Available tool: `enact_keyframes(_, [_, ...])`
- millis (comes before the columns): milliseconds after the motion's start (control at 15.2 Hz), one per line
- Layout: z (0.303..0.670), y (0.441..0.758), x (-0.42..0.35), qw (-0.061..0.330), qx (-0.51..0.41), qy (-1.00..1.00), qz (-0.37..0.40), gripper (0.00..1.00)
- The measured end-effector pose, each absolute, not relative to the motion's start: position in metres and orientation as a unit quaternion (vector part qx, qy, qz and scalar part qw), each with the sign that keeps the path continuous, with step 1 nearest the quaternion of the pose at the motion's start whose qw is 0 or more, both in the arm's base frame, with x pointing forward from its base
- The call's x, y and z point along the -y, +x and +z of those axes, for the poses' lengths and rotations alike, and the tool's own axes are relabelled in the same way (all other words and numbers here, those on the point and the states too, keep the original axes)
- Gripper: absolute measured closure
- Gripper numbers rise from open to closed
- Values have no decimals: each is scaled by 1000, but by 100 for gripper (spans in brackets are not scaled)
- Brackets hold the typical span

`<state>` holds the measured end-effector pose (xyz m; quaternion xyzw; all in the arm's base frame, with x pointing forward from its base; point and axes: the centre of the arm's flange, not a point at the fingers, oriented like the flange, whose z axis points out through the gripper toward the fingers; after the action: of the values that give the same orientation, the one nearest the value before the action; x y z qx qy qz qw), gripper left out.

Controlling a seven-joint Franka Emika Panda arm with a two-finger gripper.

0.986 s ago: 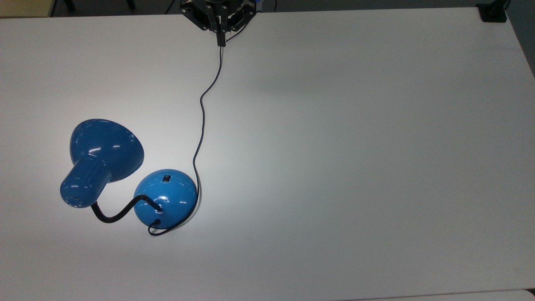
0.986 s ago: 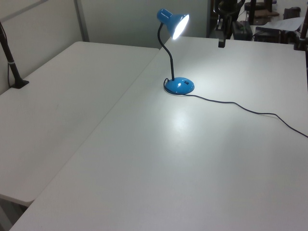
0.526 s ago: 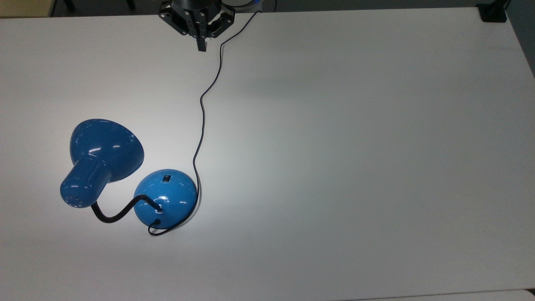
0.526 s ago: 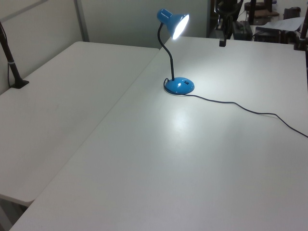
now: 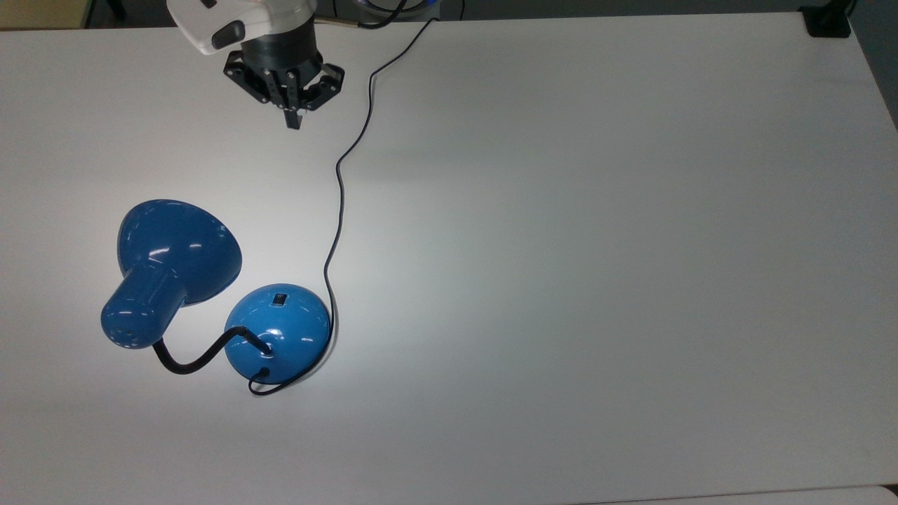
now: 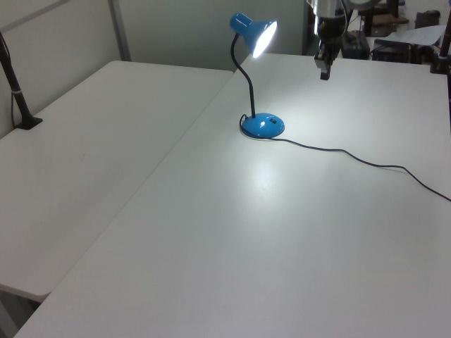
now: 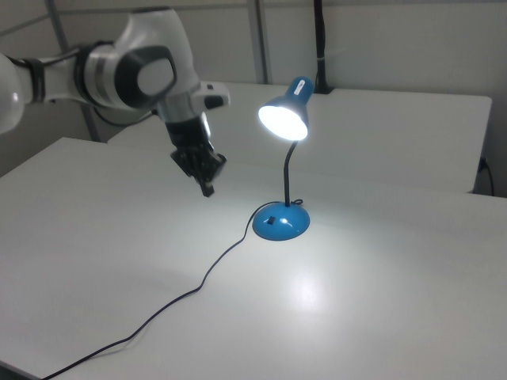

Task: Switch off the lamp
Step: 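Move the gripper toward the blue lamp base and its switch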

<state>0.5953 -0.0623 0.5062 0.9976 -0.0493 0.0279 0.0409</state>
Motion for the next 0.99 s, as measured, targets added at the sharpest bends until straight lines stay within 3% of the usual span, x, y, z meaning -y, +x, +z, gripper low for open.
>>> enact_keyframes(592, [394, 642, 97, 56, 40, 991, 118, 99])
enact_keyframes(986, [365, 661, 99, 69, 5, 984, 167, 99])
